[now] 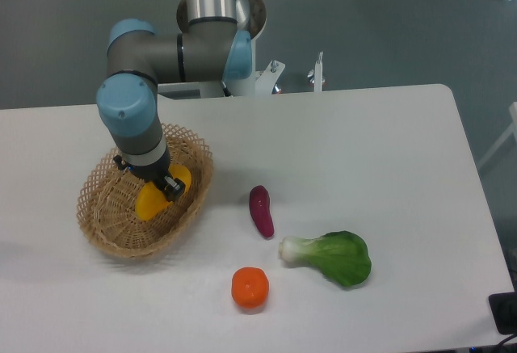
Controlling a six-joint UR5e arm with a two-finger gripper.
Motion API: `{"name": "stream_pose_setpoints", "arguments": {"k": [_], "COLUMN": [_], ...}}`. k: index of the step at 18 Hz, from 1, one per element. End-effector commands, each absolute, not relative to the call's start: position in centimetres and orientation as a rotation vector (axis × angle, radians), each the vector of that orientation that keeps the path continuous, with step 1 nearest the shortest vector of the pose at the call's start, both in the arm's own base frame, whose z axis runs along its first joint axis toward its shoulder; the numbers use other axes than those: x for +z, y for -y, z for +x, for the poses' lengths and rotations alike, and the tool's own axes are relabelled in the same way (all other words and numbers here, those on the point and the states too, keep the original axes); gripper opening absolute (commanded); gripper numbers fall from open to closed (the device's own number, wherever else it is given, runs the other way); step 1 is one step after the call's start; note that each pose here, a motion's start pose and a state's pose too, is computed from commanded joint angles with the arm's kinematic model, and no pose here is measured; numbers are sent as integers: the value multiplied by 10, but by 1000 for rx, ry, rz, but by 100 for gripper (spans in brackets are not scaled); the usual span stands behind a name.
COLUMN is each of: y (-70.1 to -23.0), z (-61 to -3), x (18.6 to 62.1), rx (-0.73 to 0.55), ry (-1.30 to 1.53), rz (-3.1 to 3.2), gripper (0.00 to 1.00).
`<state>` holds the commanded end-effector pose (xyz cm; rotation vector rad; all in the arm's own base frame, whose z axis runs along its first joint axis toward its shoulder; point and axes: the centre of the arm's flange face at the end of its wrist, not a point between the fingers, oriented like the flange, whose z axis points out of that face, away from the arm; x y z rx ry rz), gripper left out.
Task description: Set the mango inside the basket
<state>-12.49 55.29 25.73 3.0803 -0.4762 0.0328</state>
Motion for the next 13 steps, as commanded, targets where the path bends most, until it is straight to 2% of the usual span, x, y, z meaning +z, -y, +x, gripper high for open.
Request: {"name": "stream_pose_setpoints", "arguments": {"k": [2, 3, 10, 13], "y": [-553, -553, -554, -547], "z": [-125, -124, -131, -159], "x": [260, 263, 280, 304], "rx": [29, 29, 4, -48], "ry": [484, 483, 484, 414], "rz": [3085, 3091, 3114, 3156], "gripper": [75, 100, 100, 100]}}
